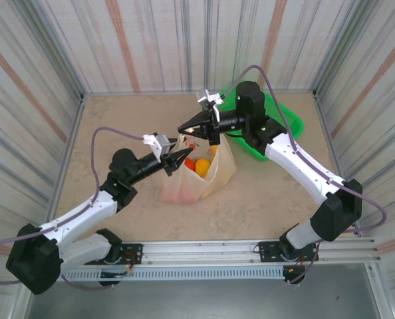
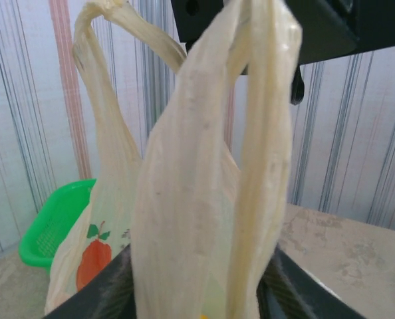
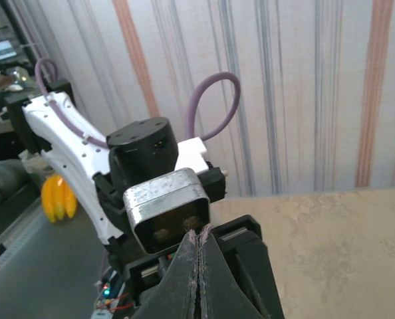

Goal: Place the fake fruits into the plastic bag and tie a complex knot

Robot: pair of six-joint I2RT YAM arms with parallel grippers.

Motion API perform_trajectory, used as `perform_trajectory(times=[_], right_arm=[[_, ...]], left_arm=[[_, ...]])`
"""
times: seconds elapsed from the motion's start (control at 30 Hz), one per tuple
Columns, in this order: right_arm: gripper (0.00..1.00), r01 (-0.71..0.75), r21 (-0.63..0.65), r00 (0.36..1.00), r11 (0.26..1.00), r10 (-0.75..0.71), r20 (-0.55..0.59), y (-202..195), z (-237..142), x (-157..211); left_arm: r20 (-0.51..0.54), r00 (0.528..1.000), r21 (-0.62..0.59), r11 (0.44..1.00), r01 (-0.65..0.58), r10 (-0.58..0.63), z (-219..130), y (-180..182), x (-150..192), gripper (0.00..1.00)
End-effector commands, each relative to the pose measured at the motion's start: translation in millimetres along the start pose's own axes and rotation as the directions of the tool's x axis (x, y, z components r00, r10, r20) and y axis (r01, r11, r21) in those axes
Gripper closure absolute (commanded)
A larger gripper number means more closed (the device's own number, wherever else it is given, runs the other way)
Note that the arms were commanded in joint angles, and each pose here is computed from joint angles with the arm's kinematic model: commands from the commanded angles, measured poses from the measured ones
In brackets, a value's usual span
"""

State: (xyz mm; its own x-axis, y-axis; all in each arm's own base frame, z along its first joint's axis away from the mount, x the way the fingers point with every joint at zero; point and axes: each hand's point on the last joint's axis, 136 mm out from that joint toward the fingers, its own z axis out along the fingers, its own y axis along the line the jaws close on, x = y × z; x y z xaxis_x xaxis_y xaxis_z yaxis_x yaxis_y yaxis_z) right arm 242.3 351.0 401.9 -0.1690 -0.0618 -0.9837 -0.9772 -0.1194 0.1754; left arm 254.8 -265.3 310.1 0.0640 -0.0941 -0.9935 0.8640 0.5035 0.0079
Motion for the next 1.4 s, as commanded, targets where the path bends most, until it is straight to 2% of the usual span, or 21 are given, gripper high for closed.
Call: perform_trajectory(times=[0.0,0.2,0.27,0.37,0.4,0.43,0.47,0.53,0.7,0.77,0.87,0.97,1.17,1.23,1.37], right_arm=[[1.0,0.046,0.054,0.997,0.998,-0.049,0.057,1,-9,-19],[1.0,0.031,0.07,0.997,0.997,-0.036,0.071,-2,-10,-17],[1.0,0.031,0.079,0.996,0.996,-0.037,0.075,-2,-10,-16],[1.0,0.027,0.084,0.996,0.996,-0.034,0.077,-4,-10,-15],[0.93,0.03,0.083,0.996,0.996,-0.036,0.078,-3,-10,-16],[0.72,0.038,0.094,0.996,0.995,-0.045,0.082,-2,-12,-19],[0.57,0.055,0.11,0.994,0.992,-0.065,0.088,0,-15,-24],[0.41,0.111,0.133,0.987,0.985,-0.125,0.102,10,-24,-34],[0.36,0.231,0.143,0.964,0.962,-0.247,0.103,46,-50,-53],[0.29,0.286,0.226,0.948,0.931,-0.309,0.074,49,-63,-50],[0.13,0.317,0.394,0.937,0.863,-0.35,0.013,27,-83,-29],[0.04,0.31,0.451,0.941,0.837,-0.336,-0.024,7,-94,-8],[0.0,0.215,0.39,0.975,0.896,-0.22,-0.031,-28,-89,31],[0.02,0.209,0.305,0.977,0.929,-0.209,-0.032,-33,-86,38],[0.04,0.189,0.262,0.981,0.946,-0.192,-0.012,-56,-90,38]], left_arm=[[0.034,0.999,-0.012,1.0,-0.011,0.011,-1,-2,-3,0.53],[0.033,0.999,-0.033,0.999,-0.006,0.007,0,2,-2,0.64],[0.026,1.0,-0.03,1.0,-0.006,0.007,1,2,-1,0.75],[0.007,1.0,0.015,1.0,-0.01,0.01,4,-3,-1,1.0],[0.004,1.0,0.024,1.0,-0.008,0.008,4,-4,-1,1.0],[0.006,1.0,0.024,1.0,-0.009,0.009,3,-3,-2,1.0],[0.009,1.0,0.025,1.0,-0.007,0.006,1,-1,-3,1.0],[0.012,1.0,0.034,0.999,-0.004,0.004,-2,1,-4,1.0],[-0.014,1.0,0.072,0.997,0.011,-0.01,-3,4,0,1.0],[-0.012,1.0,0.089,0.996,0.01,-0.009,-3,2,-2,1.0],[-0.011,1.0,0.1,0.995,0.006,-0.005,-5,4,-3,1.0],[-0.012,1.0,0.105,0.994,0.007,-0.006,-6,4,-4,1.0],[-0.009,1.0,0.136,0.991,0.014,-0.013,-7,-1,-5,1.0],[-0.011,1.0,0.138,0.99,0.017,-0.016,-8,-2,-5,1.0],[-0.007,1.0,0.123,0.992,0.02,-0.019,-8,0,-6,1.0]])
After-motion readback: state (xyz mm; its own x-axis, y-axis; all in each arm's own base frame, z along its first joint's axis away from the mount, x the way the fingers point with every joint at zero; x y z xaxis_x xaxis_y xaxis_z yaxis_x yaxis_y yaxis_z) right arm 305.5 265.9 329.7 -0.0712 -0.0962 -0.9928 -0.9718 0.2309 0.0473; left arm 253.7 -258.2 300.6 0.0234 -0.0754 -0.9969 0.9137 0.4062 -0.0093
